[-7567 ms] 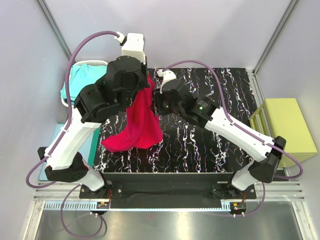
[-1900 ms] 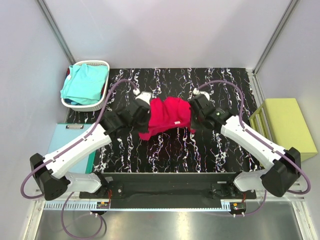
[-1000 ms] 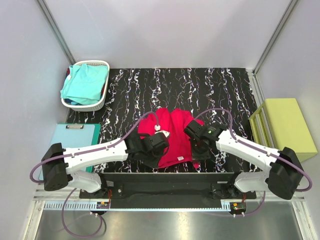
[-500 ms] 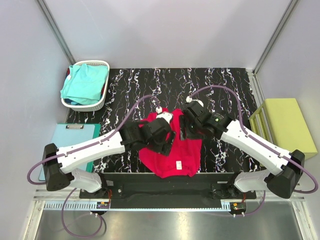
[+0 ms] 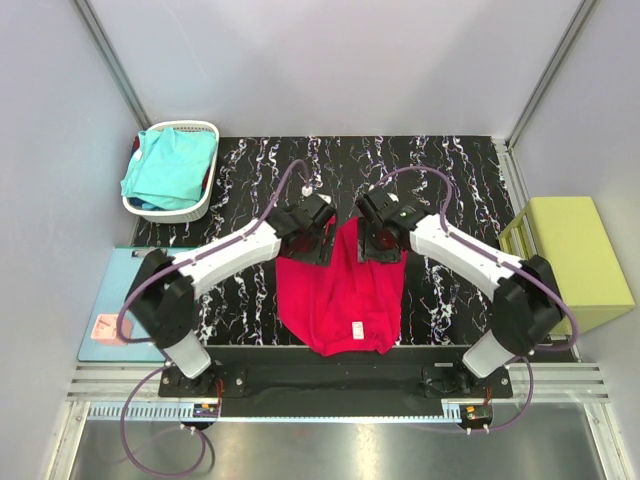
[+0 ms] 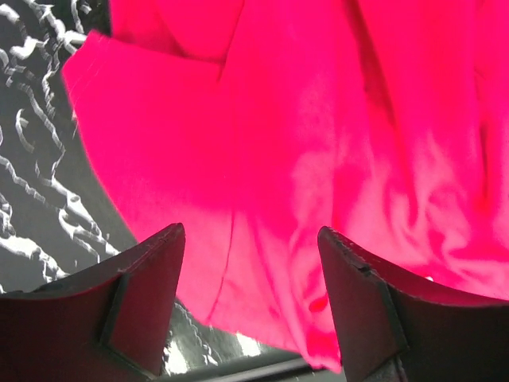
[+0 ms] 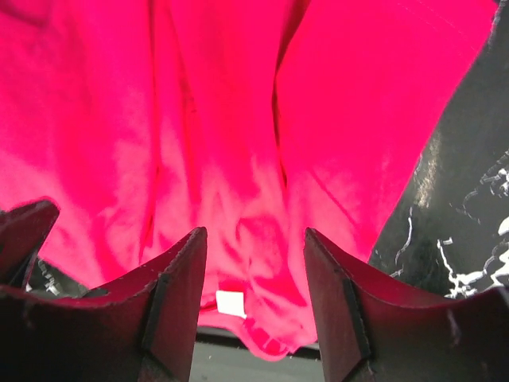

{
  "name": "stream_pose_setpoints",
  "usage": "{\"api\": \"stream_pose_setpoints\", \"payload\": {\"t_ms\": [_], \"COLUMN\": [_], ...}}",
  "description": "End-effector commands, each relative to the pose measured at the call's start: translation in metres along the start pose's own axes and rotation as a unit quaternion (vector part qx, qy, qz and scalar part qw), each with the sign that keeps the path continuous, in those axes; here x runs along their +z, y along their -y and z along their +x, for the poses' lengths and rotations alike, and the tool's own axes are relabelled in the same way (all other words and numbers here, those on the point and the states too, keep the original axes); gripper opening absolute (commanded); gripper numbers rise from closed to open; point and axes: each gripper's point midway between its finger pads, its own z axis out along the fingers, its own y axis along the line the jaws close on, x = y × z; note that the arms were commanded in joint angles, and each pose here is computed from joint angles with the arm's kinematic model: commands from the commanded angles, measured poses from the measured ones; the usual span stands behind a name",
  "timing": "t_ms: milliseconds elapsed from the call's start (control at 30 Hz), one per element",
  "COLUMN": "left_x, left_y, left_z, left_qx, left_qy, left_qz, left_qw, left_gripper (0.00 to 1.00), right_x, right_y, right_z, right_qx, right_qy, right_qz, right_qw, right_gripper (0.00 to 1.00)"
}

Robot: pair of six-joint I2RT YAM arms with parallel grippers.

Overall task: Fold and stack the t-shirts
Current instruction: Flatten out the tshirt

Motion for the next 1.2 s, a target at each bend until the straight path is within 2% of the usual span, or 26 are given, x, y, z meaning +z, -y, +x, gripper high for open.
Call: {"api": "stream_pose_setpoints", "payload": {"t_ms": [0, 133, 367, 567, 700, 800, 933, 967, 1067, 1167], "left_x": [0.016, 0.038, 0.061, 0.078, 0.087, 0.093, 0.097, 0.097, 0.093, 0.086], "left_y": [0.020, 0.027, 0.020, 0.012, 0.006, 0.002, 0.004, 0.003, 0.001, -0.003], "left_z": [-0.035, -0.040, -0.021, -0.007, 0.000, 0.010, 0.021, 0.023, 0.027, 0.033], "left_qx": [0.024, 0.036, 0.047, 0.044, 0.047, 0.044, 0.040, 0.041, 0.039, 0.033], "left_qy": [0.019, -0.003, -0.040, -0.071, -0.087, -0.105, -0.126, -0.129, -0.131, -0.132], "left_qz": [0.035, 0.040, 0.031, 0.029, 0.028, 0.030, 0.042, 0.043, 0.041, 0.037], "left_qw": [0.999, 0.999, 0.998, 0.996, 0.995, 0.993, 0.990, 0.990, 0.990, 0.990], "left_gripper": [0.71, 0.69, 0.68, 0.63, 0.56, 0.50, 0.32, 0.25, 0.14, 0.08], "right_x": [0.012, 0.023, 0.033, 0.039, 0.049, 0.061, 0.071, 0.072, 0.083, 0.093], "right_y": [-0.013, -0.014, -0.001, 0.003, 0.008, 0.014, 0.023, 0.023, 0.038, 0.047], "right_z": [-0.010, 0.003, 0.028, 0.043, 0.050, 0.059, 0.065, 0.066, 0.066, 0.061], "right_qx": [-0.011, 0.007, 0.013, 0.031, 0.042, 0.053, 0.073, 0.087, 0.120, 0.131], "right_qy": [0.002, -0.022, -0.053, -0.077, -0.092, -0.117, -0.133, -0.142, -0.160, -0.172], "right_qz": [-0.020, -0.028, -0.011, -0.004, 0.008, 0.025, 0.044, 0.038, 0.051, 0.057], "right_qw": [1.000, 0.999, 0.998, 0.997, 0.995, 0.991, 0.987, 0.985, 0.978, 0.975], "right_gripper": [0.58, 0.57, 0.60, 0.60, 0.60, 0.60, 0.61, 0.61, 0.61, 0.60]}}
